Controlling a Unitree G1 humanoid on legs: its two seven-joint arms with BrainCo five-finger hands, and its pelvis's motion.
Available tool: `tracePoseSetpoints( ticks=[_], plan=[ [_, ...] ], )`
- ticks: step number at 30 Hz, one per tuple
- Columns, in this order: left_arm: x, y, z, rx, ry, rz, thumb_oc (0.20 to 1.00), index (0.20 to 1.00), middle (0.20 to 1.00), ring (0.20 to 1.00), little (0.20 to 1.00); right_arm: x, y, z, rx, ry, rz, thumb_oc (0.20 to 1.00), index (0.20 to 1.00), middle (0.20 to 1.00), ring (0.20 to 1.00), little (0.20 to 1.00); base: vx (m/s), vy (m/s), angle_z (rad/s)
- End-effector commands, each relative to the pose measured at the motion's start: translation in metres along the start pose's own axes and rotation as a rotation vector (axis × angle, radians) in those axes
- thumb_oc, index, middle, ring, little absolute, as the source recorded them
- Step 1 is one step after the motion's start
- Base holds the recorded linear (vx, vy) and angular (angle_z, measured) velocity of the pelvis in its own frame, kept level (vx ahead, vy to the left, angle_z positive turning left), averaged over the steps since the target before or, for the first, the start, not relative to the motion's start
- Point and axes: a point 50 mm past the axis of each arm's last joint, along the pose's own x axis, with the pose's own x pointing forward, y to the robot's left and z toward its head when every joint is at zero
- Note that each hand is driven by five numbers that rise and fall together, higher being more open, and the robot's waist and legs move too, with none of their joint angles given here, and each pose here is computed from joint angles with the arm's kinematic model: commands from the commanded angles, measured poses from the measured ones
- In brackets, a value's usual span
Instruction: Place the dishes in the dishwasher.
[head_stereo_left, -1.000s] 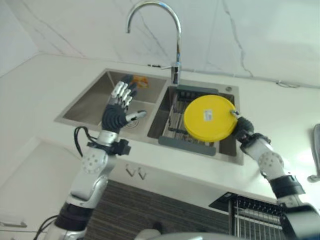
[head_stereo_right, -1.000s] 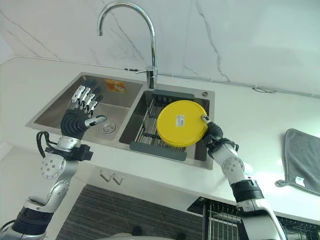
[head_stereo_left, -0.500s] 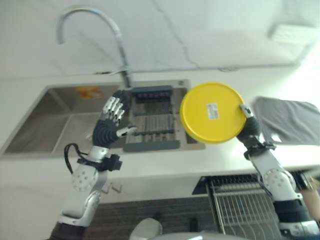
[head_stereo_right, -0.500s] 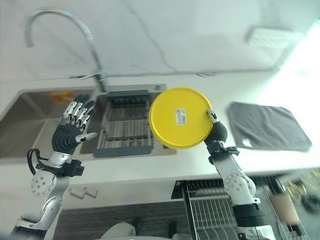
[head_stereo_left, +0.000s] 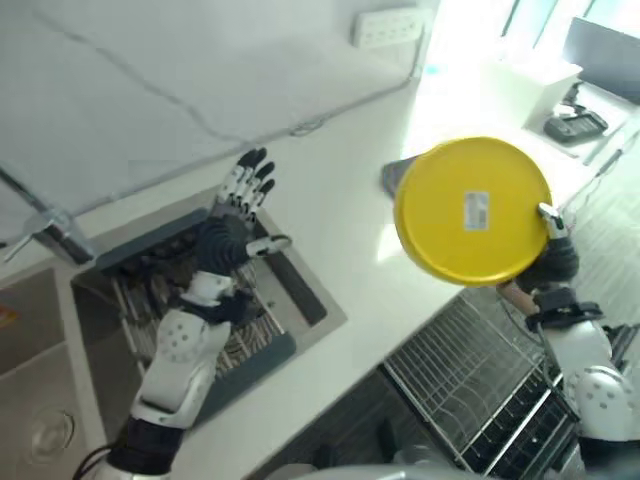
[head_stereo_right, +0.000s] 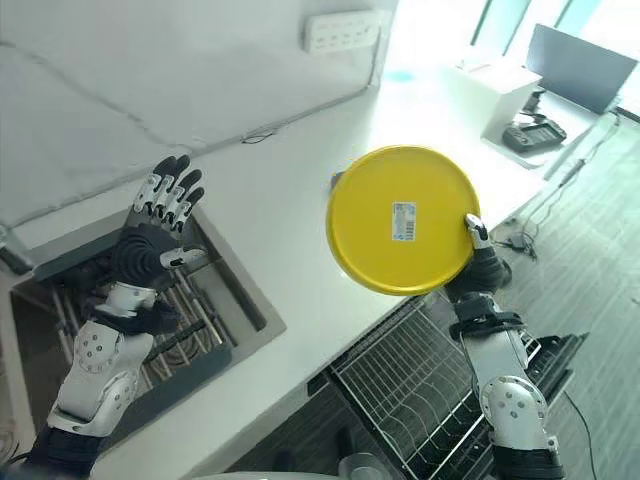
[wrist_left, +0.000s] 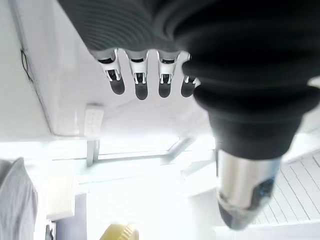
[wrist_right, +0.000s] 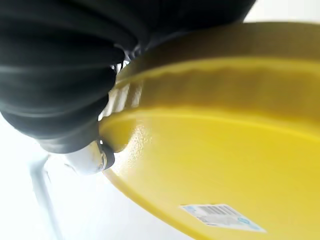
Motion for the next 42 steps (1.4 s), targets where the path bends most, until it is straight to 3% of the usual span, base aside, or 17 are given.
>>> tracePoseSetpoints(
  ticks=[1, 7, 29, 42],
  plan=[
    [-0.002, 0.019, 0.031, 0.182, -0.155, 0.070, 1.000, 1.000, 1.000, 1.000, 1.000, 0.022, 0.031, 0.022, 0.086, -0.094, 0.240, 0.200, 0.200, 0.200, 0.200, 0.200, -0.24, -0.030, -2.73],
    [0.000, 0.019, 0.039, 0.226, -0.198, 0.127, 1.000, 1.000, 1.000, 1.000, 1.000, 0.038, 0.041, 0.019, 0.067, -0.089, 0.277, 0.200, 0.200, 0.200, 0.200, 0.200, -0.11, -0.047, -1.66],
    [0.002, 0.001, 0.024, 0.251, -0.158, 0.037, 1.000, 1.000, 1.000, 1.000, 1.000, 0.006, 0.034, 0.033, 0.012, -0.152, 0.220, 0.200, 0.200, 0.200, 0.200, 0.200, 0.08, 0.013, -0.15],
    [0.026, -0.002, 0.046, 0.356, -0.263, -0.051, 1.000, 1.000, 1.000, 1.000, 1.000, 0.012, 0.056, 0.017, 0.107, -0.179, 0.331, 0.200, 0.200, 0.200, 0.200, 0.200, -0.07, -0.486, 0.23]
  ],
)
